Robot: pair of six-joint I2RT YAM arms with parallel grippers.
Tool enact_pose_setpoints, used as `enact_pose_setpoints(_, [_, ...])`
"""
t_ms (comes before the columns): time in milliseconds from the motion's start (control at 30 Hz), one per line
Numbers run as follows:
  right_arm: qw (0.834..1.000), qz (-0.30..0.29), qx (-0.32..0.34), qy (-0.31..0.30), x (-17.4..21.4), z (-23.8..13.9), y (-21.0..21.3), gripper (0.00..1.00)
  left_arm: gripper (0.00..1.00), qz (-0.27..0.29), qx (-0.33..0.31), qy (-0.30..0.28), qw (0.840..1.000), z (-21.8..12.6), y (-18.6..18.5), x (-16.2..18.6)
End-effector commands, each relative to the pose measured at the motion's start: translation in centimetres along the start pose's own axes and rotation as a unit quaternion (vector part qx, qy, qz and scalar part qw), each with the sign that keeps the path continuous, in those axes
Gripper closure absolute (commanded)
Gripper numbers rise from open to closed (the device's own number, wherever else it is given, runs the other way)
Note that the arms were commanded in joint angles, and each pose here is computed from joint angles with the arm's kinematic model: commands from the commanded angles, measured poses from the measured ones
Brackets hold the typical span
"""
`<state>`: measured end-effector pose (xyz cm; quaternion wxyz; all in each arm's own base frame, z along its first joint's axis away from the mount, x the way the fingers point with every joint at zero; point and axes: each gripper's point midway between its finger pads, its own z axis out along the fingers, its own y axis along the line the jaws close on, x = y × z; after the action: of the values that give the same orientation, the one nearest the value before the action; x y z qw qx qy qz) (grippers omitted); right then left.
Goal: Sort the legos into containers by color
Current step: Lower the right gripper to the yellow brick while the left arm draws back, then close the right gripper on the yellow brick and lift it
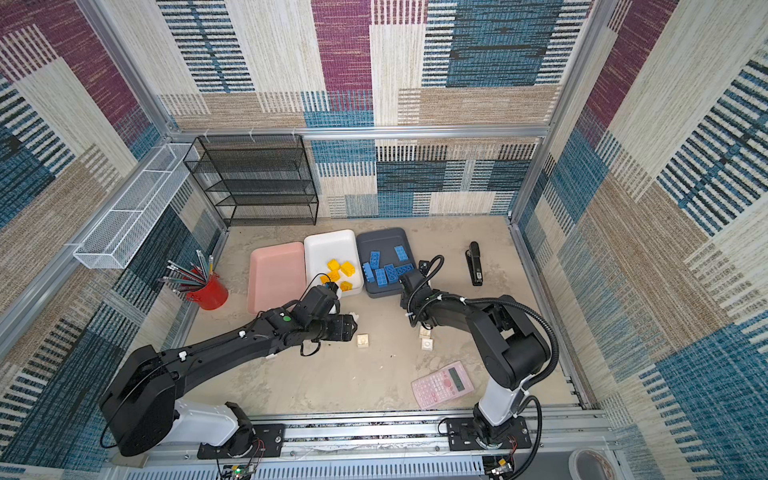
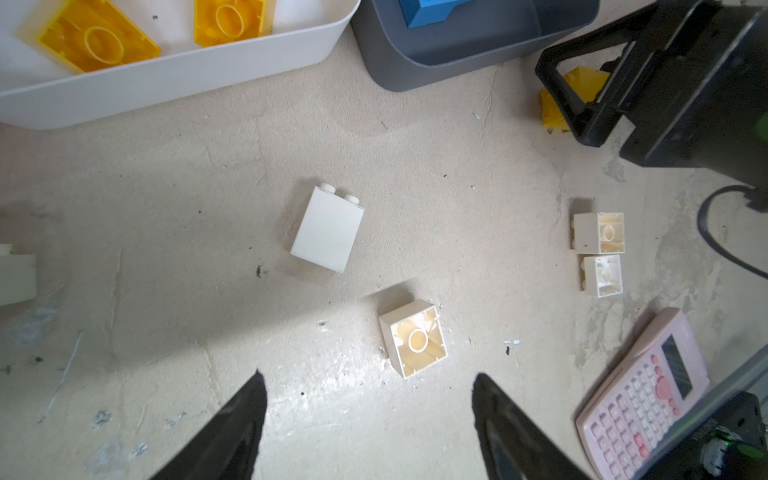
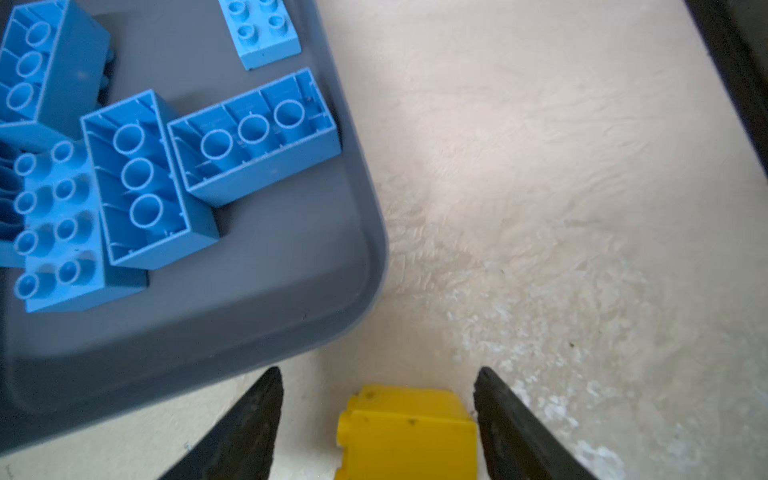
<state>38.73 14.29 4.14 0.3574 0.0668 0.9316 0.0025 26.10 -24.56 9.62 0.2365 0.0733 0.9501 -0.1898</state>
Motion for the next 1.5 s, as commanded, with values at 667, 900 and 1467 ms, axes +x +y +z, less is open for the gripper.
enact_pose_setpoints(667, [0.999,-0.032,-0.022,0.016,0.4,-0.2,0.8,0.51,0.21,0.014,-0.011,-0.018,1.0,-0.2,0.4,-0.6])
enact_pose_setpoints(900, [0.996,-0.059,-0.07,0.003,-0.8,-2.4,2.7,0.51,0.21,0.01,-0.019,-0.038,0.999,-2.5,0.8,-1.0])
enact_pose_setpoints(1467, [0.955,-0.136,-0.256,-0.054,-6.8,-9.7,14.2,0.51,0.21,-0.041,-0.067,-0.175,0.981,-8.4,7.0,0.8])
